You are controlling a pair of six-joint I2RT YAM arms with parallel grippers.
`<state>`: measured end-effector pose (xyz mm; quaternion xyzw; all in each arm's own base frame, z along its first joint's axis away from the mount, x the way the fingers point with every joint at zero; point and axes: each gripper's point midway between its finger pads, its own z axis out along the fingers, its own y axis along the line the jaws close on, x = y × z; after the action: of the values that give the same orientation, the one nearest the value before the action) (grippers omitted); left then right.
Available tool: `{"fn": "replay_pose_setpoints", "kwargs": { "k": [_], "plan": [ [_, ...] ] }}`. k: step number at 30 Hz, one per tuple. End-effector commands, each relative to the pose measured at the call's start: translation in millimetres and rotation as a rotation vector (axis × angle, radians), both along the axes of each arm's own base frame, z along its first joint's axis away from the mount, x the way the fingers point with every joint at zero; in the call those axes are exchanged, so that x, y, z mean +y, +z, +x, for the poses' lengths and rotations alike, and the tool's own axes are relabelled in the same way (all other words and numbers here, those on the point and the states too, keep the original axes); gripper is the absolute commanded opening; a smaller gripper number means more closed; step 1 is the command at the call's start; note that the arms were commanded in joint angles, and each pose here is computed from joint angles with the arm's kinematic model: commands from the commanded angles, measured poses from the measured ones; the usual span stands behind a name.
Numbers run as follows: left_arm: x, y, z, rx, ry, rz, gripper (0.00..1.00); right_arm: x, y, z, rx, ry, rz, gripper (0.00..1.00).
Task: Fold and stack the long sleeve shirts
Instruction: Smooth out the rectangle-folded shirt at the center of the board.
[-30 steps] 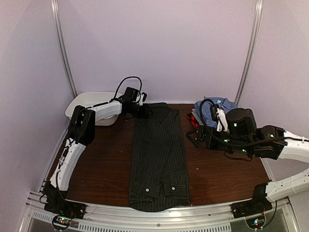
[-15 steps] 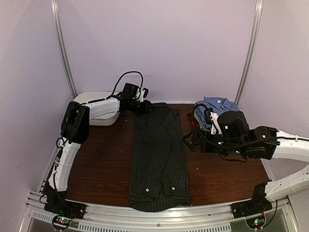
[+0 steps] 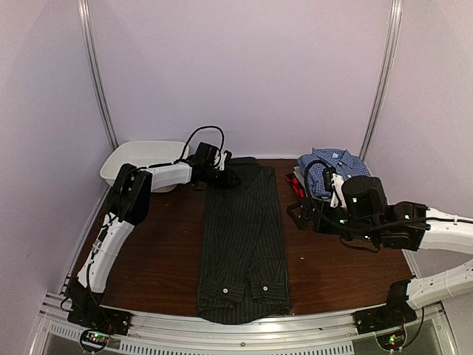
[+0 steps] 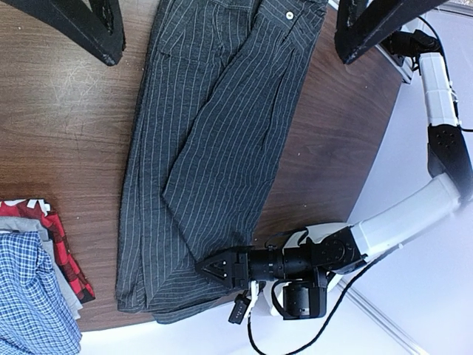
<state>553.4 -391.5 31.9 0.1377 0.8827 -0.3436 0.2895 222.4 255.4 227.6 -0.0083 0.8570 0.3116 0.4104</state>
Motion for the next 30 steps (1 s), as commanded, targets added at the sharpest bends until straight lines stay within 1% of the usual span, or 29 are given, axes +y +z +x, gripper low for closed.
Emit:
{"fn": "replay_pose_setpoints", "kwargs": {
  "k": [1,3,7,11,14,16,19,20,21,24,25,26,30],
  "plan": [
    [8,7,22,-0.028,0.045,-0.026,0.38,-6,2,2,-0.035,0.002,0.035,1.0],
    [14,10,29,-0.038,0.061,-0.023,0.38,-3,0,1,-0.042,0.025,0.029,1.0],
    [17,28,36,-0.072,0.061,-0.015,0.38,-7,-14,3,-0.021,0.008,-0.031,1.0],
    [16,65,35,-0.113,0.047,-0.039,0.41,-6,-22,3,-0.019,0.013,-0.029,1.0],
    [15,99,24,-0.129,0.031,-0.067,0.43,-6,-32,1,-0.005,0.019,-0.044,0.99],
    [15,114,10,-0.14,0.02,-0.05,0.44,-5,-37,0,0.004,0.033,-0.055,0.98],
    [12,130,-21,-0.159,-0.011,-0.012,0.44,-4,-47,-4,0.027,0.051,-0.054,0.98],
    [12,143,-34,-0.175,-0.018,-0.009,0.45,-4,-50,-5,0.035,0.057,-0.052,0.98],
    [15,137,-48,-0.162,-0.022,0.009,0.46,-4,-52,-6,0.043,0.058,-0.052,0.97],
    [22,146,-88,-0.159,-0.026,0.0,0.5,-8,-62,-9,0.065,0.056,-0.061,0.97],
    [26,147,-100,-0.15,-0.02,0.001,0.56,-10,-64,-10,0.069,0.051,-0.061,0.97],
    [30,146,-111,-0.143,-0.013,0.011,0.58,-12,-67,-11,0.074,0.044,-0.061,0.97],
    [53,141,-157,-0.125,0.016,0.073,0.6,-18,-75,-14,0.088,0.029,-0.039,0.97]
  ]
}}
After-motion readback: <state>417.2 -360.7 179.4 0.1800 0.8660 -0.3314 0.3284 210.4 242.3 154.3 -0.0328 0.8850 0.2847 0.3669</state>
